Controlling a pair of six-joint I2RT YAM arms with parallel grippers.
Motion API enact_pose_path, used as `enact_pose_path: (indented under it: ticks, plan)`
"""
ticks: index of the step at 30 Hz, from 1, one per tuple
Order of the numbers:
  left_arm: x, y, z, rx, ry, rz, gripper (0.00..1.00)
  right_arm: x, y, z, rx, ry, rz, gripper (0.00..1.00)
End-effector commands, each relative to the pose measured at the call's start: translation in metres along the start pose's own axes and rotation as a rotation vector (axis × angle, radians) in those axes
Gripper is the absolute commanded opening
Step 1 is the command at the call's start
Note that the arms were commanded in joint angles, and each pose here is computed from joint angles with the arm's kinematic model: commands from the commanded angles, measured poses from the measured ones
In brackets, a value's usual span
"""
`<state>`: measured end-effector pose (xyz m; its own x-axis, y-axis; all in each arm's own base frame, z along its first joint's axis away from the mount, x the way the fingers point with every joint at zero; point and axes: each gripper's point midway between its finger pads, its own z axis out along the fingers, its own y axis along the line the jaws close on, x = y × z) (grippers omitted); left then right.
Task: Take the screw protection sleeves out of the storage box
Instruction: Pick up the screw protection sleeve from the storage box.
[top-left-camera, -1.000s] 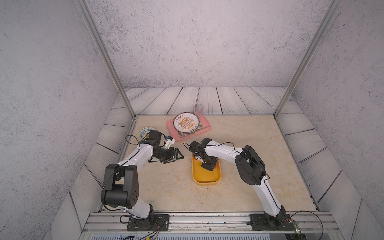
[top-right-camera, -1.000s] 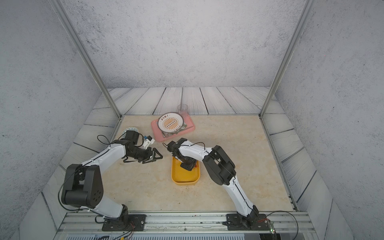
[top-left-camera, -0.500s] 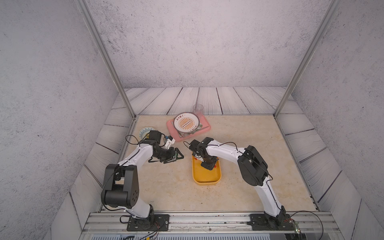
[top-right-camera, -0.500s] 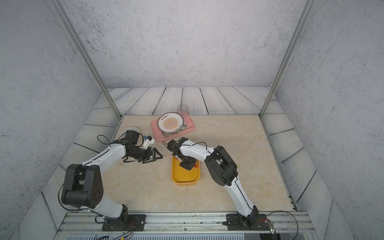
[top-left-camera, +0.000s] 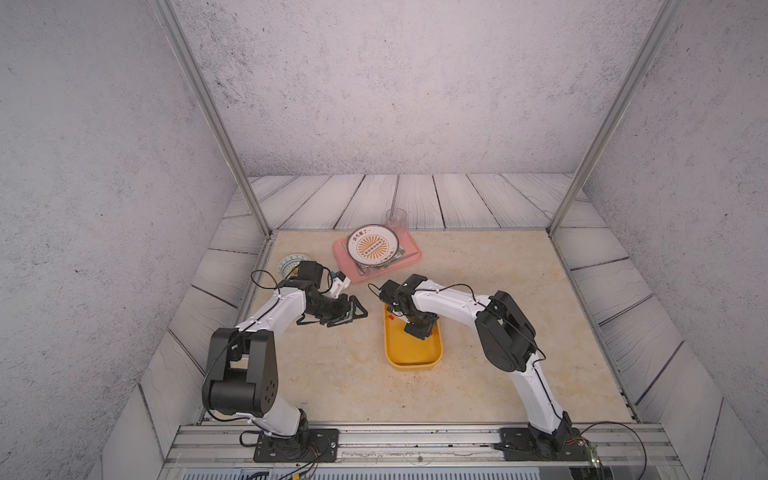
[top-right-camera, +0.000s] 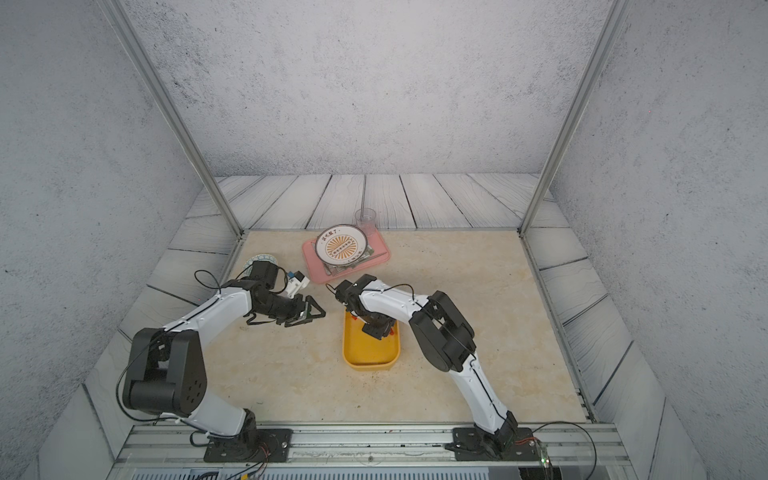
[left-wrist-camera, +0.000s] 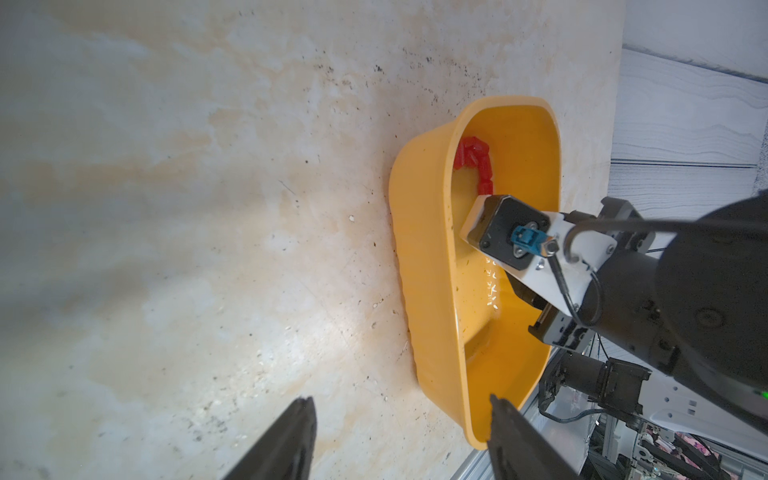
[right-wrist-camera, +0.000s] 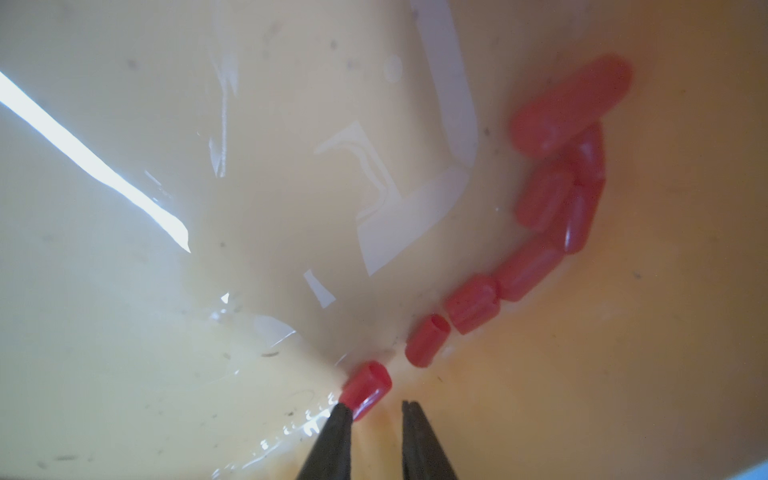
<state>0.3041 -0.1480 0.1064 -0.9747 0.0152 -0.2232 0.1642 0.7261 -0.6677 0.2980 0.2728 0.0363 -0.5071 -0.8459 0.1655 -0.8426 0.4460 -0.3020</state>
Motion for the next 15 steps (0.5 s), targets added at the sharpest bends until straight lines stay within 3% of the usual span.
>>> enact_pose_path:
  ticks: [1,15]
  plan:
    - [0.001,-0.001,-0.001,0.010,-0.003,0.005,0.70,0.005,0.005,0.010,-0.008,0.054,-0.012,0.26]
    - [0.002,-0.002,-0.001,0.018,-0.001,0.003,0.70,0.005,0.007,0.029,-0.016,0.083,-0.022,0.19]
